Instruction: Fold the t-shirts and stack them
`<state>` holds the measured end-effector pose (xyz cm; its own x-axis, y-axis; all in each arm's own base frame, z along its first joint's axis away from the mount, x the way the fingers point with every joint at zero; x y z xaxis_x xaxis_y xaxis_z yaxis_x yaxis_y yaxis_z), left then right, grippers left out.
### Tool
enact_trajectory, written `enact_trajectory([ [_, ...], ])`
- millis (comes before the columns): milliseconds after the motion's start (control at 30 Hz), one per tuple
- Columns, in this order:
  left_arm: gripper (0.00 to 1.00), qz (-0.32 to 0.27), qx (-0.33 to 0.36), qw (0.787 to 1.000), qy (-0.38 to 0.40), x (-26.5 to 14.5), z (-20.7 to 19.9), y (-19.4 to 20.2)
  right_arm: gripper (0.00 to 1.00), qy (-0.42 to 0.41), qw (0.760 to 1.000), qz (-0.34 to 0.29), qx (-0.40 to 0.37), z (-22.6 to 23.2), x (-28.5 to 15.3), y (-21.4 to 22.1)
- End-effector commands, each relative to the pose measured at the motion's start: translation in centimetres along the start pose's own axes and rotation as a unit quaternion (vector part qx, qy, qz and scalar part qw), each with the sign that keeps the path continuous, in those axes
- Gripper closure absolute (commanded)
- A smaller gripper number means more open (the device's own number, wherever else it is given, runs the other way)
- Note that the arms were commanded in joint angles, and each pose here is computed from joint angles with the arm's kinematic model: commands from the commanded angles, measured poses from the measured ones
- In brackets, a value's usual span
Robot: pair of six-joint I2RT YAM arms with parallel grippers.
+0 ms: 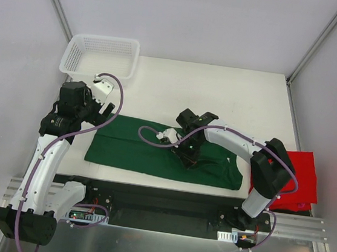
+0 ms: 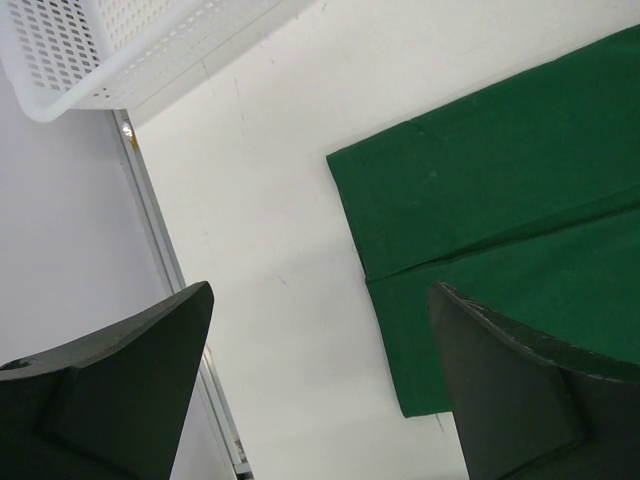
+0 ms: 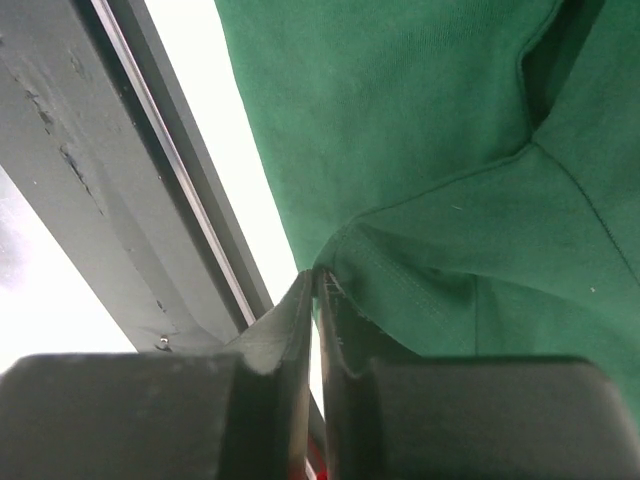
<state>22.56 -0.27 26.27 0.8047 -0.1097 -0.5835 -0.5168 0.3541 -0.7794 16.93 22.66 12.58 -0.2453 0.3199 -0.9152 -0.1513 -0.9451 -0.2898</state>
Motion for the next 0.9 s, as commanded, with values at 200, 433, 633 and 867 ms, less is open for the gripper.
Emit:
enact_trajectory([
  [200, 0.11, -0.022, -0.003, 1.0, 0.01, -0.5, -0.1, -0.7, 0.46, -0.035, 0.999, -0.009, -0.036, 1.4, -1.3, -0.2],
  [433, 0.11, -0.022, -0.003, 1.0, 0.018, -0.4, -0.3, -0.5, 0.42, 0.083, 0.996, -0.026, -0.007, -1.7, -3.4, 1.1],
  [633, 0.11, -0.023, -0.004, 1.0, 0.02, -0.4, -0.3, -0.5, 0.43, 0.134, 0.986, -0.062, 0.079, -4.8, -6.5, 4.1],
  [867, 0.11, -0.024, -0.005, 0.999, 0.028, -0.4, -0.6, -0.5, 0.44, 0.154, 0.98, -0.046, 0.117, -6.2, -6.0, 7.9],
])
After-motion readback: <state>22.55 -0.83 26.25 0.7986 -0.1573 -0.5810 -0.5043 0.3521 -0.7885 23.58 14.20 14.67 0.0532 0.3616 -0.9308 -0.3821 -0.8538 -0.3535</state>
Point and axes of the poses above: each gripper's point midway between its finger pads, its own x axis out along the fingers, its own z axis along the line the jaws close on, y = z × x, the point moved 6 cm from there along -x, back along the fingers, and after that the axes turned 9 degrees about -x, right-handed, at the moved point
